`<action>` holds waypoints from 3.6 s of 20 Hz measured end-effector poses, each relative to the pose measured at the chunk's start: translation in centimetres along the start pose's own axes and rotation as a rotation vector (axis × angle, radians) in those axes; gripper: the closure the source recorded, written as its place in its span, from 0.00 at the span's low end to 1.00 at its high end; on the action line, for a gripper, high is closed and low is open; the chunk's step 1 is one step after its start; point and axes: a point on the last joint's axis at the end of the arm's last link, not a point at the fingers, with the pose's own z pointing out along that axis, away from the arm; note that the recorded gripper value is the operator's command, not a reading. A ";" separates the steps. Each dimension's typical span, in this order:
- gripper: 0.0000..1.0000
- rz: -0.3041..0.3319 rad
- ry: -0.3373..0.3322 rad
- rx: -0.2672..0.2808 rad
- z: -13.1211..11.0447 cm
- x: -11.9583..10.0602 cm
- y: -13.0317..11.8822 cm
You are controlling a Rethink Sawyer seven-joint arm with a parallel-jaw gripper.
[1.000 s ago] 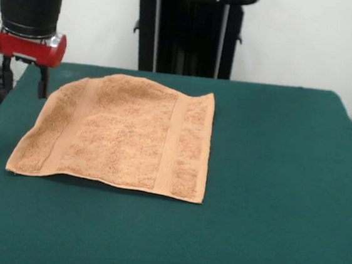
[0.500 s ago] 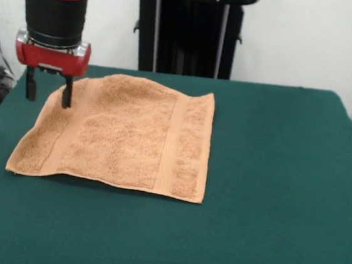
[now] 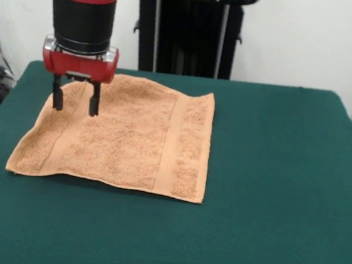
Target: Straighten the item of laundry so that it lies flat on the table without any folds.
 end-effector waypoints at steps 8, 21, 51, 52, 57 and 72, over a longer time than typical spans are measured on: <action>0.00 -0.006 0.001 -0.017 0.0 -0.6 1.8; 0.00 -0.001 -0.011 -0.044 3.7 0.4 2.5; 0.00 -0.038 -0.040 -0.017 9.7 1.8 5.7; 0.00 -0.038 -0.038 -0.010 9.6 1.7 5.8; 0.00 -0.023 -0.010 0.014 9.5 1.3 6.2; 0.00 0.023 0.098 0.040 9.5 -0.7 7.1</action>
